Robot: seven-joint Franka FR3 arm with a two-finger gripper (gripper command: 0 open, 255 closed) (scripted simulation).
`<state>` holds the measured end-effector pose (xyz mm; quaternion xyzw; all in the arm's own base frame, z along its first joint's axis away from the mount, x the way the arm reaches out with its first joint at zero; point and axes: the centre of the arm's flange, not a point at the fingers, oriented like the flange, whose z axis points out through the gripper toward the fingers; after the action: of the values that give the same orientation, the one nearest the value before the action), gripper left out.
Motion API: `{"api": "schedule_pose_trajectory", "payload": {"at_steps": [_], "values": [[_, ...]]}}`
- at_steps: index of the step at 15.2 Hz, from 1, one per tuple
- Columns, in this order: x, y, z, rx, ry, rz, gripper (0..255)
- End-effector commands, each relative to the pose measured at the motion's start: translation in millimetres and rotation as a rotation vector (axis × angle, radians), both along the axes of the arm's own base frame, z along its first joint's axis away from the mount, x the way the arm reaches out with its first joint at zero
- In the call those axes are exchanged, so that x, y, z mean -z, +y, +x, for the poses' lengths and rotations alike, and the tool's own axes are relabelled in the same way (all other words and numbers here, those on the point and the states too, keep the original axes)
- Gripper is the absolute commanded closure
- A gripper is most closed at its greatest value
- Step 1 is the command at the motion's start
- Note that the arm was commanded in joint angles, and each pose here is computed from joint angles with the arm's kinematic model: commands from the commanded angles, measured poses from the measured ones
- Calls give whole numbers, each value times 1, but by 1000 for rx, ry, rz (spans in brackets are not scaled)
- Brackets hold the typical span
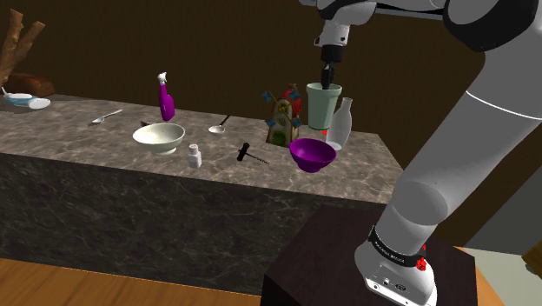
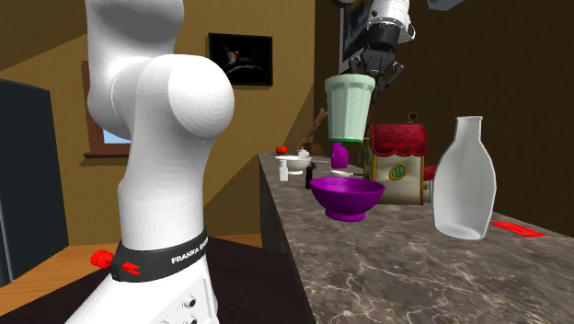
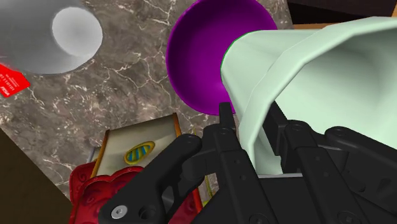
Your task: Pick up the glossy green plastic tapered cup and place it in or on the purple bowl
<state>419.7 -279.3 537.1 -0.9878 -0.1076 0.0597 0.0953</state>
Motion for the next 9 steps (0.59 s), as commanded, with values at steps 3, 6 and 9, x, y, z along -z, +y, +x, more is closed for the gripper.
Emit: {"api": "schedule_pose_trajectory", "payload": {"at_steps": [3,6,9], "values": [[20,-1,0,0,-1,0,255],[36,-1,0,0,-1,0,255],[52,-1,0,0,-1,0,255]]}}
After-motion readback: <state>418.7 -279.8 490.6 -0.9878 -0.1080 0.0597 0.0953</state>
